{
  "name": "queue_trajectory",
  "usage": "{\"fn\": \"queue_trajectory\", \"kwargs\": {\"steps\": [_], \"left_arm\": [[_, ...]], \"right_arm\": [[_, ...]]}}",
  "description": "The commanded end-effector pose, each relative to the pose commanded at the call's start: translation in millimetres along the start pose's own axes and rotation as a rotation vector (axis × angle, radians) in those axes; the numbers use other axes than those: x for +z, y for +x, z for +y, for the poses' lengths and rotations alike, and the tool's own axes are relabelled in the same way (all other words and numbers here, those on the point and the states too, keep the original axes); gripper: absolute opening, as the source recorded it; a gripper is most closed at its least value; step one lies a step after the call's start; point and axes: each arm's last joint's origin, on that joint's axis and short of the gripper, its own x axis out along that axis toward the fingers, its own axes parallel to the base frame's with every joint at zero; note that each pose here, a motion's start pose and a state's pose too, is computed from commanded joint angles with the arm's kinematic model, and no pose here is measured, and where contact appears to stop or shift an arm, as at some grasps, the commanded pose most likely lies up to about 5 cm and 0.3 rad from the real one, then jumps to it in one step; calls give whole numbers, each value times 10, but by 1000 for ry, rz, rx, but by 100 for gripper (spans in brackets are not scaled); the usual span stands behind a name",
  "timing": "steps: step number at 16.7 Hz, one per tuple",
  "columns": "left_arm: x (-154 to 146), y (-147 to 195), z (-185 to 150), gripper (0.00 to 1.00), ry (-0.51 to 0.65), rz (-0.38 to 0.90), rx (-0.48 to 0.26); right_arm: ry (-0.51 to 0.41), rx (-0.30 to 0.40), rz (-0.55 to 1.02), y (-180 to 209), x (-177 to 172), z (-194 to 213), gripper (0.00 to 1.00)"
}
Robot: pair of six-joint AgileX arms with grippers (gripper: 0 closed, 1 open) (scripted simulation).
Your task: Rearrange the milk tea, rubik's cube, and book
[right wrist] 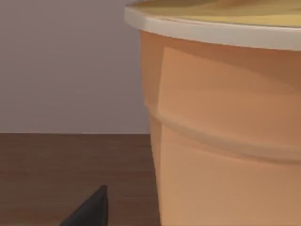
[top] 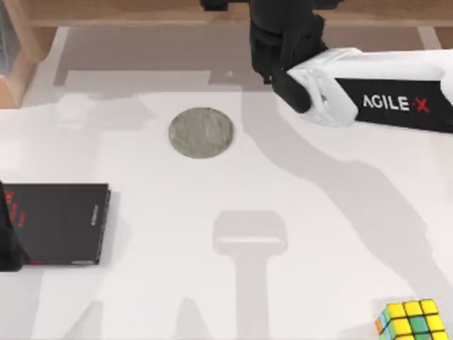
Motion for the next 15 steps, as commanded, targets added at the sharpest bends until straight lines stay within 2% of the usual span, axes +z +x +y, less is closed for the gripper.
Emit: {"fn": "queue_trajectory", "kwargs": {"steps": [5, 10, 15], "left_arm": [[0, 0, 0, 100, 0, 0, 0], [0, 0, 0, 100, 0, 0, 0], [0, 0, 0, 100, 0, 0, 0]], "right_arm": [[0, 0, -1, 365, 3, -25, 100], [0, 0, 0, 403, 1, -34, 100], [0, 0, 0, 403, 1, -34, 62]]}}
